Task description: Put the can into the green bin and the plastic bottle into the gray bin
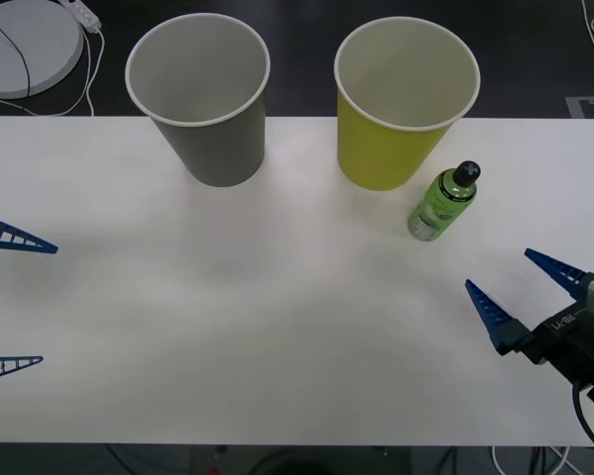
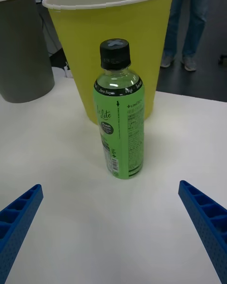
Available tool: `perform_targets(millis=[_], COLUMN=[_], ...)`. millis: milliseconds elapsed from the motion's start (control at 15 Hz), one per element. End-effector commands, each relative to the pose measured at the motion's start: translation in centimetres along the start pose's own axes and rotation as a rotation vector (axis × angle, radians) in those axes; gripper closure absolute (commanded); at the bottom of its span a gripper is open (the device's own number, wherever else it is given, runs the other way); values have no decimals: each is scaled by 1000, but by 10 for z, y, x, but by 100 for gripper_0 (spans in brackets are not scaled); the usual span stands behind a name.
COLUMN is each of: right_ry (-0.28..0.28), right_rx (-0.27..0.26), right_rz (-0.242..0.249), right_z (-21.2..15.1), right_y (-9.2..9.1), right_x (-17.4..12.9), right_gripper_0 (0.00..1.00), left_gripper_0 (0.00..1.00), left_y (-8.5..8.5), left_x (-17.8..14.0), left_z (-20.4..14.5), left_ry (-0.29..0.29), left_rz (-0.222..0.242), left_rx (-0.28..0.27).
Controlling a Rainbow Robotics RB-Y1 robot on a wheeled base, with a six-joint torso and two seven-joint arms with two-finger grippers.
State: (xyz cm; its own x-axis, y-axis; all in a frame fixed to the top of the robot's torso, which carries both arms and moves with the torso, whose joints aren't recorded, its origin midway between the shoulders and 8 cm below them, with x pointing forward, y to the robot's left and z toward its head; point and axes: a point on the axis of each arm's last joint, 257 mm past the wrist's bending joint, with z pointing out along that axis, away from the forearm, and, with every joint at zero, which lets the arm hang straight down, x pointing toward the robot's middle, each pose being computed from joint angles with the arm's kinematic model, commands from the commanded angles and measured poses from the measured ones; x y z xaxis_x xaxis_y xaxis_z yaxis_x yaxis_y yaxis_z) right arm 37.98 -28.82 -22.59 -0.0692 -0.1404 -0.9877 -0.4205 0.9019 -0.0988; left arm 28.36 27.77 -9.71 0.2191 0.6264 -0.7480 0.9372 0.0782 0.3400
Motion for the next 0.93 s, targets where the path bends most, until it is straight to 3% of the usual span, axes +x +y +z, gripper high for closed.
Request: perform_targets(millis=[67,333,533,933], right_ry=[-18,-44,-60,-63], right_rx=[11,21,30,87], right_rz=[23,35,12,22], right_z=[12,29,41,55], right_y=[1,0,-2,-20], right_x=[3,2,0,1], right_gripper_0=[0,0,0,0], left_gripper_0=[0,0,0,0], left_y=[0,0,0,0], left_x=[0,0,0,0], left_z=[0,0,0,0], left_ry=[0,0,0,0], left_rz=[0,0,0,0], left_rx=[0,0,0,0])
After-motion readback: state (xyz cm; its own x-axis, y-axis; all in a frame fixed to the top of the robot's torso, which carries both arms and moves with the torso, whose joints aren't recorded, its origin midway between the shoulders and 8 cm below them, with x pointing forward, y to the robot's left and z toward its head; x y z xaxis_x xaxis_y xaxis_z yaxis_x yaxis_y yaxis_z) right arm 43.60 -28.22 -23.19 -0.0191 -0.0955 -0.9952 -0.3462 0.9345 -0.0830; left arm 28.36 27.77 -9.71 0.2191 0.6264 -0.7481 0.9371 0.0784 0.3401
